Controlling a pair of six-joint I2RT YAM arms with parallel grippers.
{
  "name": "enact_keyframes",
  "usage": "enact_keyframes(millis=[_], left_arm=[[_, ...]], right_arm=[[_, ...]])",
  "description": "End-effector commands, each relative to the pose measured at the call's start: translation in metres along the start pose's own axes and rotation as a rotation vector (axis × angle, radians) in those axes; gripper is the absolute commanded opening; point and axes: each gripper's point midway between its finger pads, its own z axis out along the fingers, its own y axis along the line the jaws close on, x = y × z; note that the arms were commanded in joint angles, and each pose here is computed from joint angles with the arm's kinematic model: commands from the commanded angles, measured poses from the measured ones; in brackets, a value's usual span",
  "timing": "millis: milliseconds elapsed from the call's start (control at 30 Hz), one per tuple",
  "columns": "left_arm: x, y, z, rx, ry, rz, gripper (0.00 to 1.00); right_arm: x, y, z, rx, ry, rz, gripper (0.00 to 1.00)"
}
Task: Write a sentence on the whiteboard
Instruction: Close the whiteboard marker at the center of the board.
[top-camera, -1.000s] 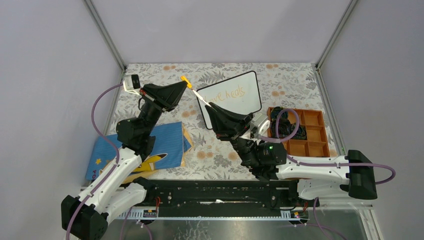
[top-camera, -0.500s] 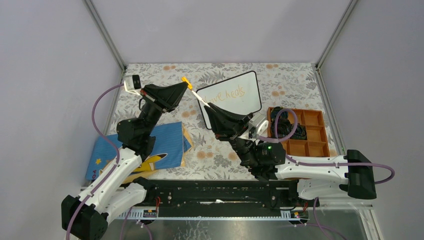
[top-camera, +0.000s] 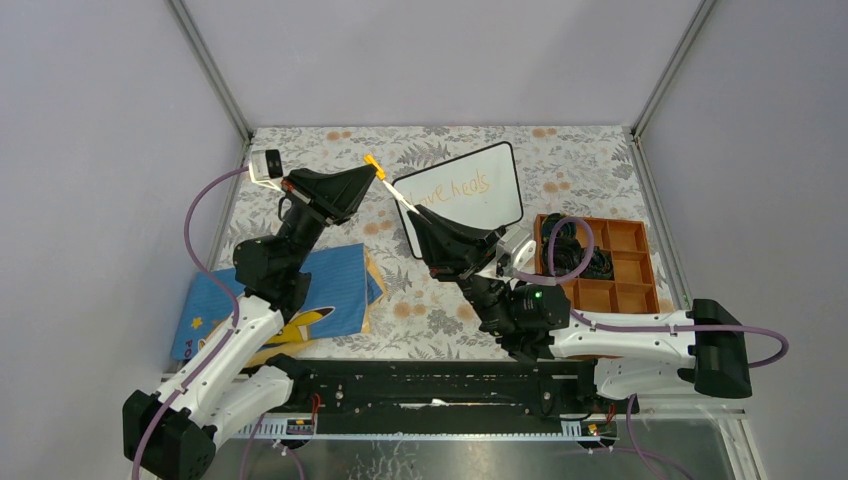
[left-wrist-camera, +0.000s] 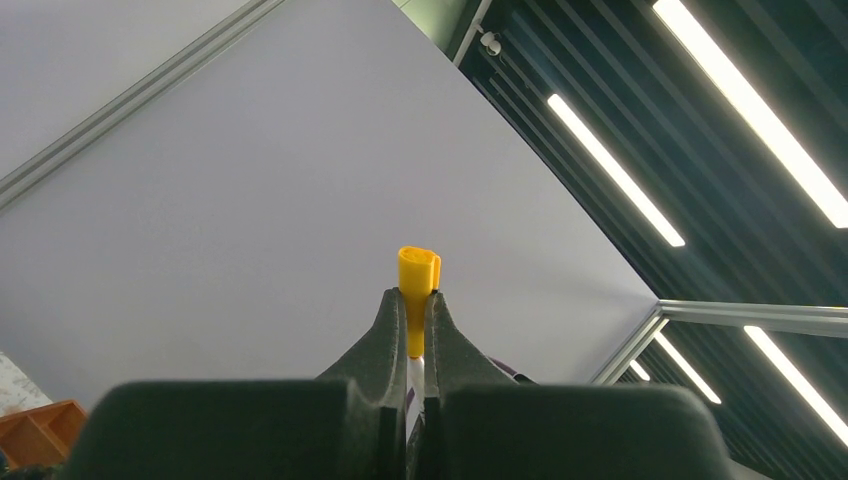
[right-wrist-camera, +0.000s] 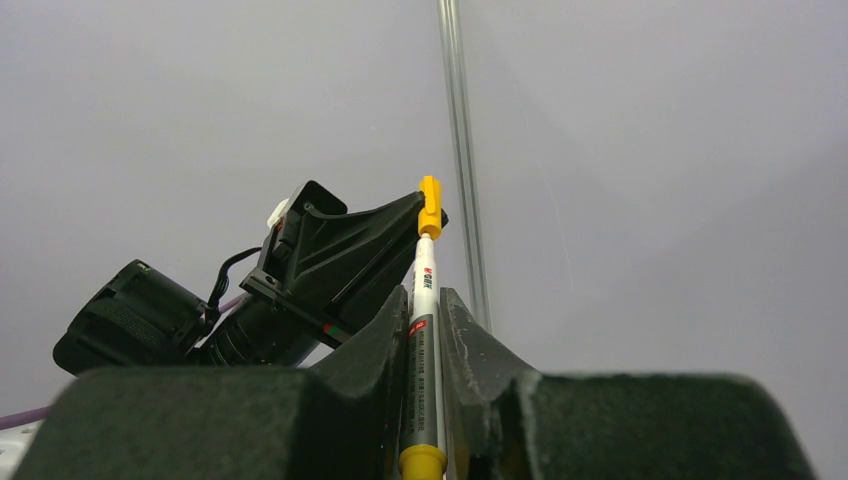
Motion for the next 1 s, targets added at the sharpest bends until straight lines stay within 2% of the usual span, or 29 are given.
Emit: enact_keyframes(millis=[0, 567, 967], left_arm=[[-0.001, -0.019, -0.004, 0.072, 0.001, 0.014, 0.0], [0.0, -0.018, -0.004, 0.075, 0.006, -0.014, 0.0], [-0.001, -0.013, -0.001, 0.086, 0.001, -0.08, 0.0]], right_arm=[[-0.032, -0.008, 0.012, 0.044, -0.094, 0.04, 0.0], [-0.032, -0.012, 0.02, 0.068, -0.126, 0.021, 0.0], [-0.026, -0.009, 0.023, 0.062, -0.17, -0.055, 0.0]])
